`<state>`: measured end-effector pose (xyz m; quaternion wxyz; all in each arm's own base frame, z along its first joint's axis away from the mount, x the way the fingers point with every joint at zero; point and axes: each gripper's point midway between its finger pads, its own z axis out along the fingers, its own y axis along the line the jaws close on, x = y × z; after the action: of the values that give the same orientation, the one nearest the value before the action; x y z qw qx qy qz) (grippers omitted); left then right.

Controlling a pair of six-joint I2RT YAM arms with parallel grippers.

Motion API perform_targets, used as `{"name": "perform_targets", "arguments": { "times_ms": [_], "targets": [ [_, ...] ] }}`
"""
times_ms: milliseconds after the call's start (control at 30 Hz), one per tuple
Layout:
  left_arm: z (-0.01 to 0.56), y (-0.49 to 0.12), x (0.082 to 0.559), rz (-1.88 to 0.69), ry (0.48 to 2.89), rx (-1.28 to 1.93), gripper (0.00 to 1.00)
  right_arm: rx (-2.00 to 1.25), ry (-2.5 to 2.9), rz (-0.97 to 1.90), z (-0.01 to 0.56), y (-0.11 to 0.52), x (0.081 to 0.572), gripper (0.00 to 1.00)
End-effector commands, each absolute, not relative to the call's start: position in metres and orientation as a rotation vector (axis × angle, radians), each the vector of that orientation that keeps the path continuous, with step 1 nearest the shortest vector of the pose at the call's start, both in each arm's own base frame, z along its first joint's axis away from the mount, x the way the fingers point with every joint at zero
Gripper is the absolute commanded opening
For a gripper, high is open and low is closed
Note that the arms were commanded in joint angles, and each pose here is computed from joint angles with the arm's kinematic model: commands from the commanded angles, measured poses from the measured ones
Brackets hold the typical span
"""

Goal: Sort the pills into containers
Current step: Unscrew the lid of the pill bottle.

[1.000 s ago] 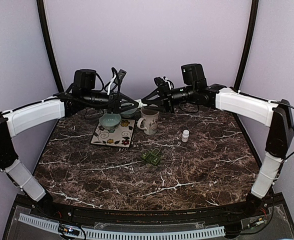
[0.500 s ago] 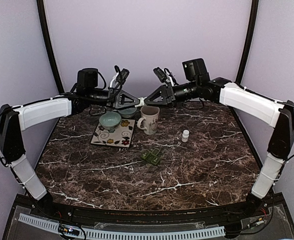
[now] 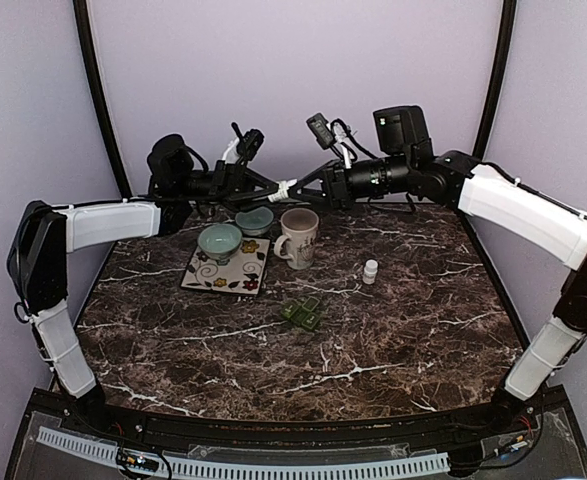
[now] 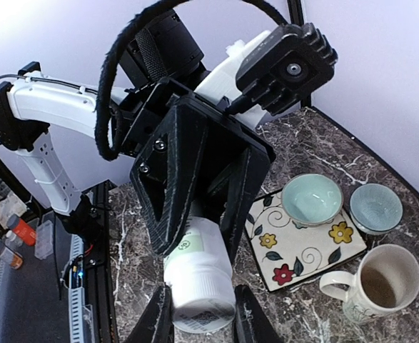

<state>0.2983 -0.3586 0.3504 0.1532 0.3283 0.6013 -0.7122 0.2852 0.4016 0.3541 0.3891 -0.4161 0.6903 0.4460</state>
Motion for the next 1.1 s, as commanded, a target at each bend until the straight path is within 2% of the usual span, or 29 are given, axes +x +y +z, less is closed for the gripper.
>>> {"name": "perform_targets", "arguments": {
  "times_ms": [0,267,367,500,633,867,1067],
  "targets": [
    [0.385,-0.352,0.269,-2.052,1.572,1.117,0.0,-1.078,1.761,0.92,0.326,0.4,0.302,0.0],
    [0.383,-0.35,0.265,-2.071,1.568,1.135,0.0,-1.07,1.752,0.866,0.325,0.399,0.304,0.0],
    [0.382,-0.35,0.265,-2.072,1.568,1.137,0.0,-1.081,1.774,0.902,0.324,0.403,0.301,0.15],
    [0.381,-0.351,0.267,-2.059,1.564,1.133,0.0,-1.081,1.781,0.963,0.33,0.406,0.295,0.46],
    [0.376,-0.352,0.271,-2.025,1.569,1.116,0.0,-1.071,1.774,0.994,0.337,0.404,0.29,0.61],
    [0.37,-0.353,0.28,-1.937,1.575,1.063,0.0,-1.038,1.773,1.033,0.349,0.394,0.278,0.64],
    [0.365,-0.351,0.299,-1.724,1.595,0.976,0.0,-0.96,1.81,1.116,0.356,0.378,0.265,0.64]
  ]
}}
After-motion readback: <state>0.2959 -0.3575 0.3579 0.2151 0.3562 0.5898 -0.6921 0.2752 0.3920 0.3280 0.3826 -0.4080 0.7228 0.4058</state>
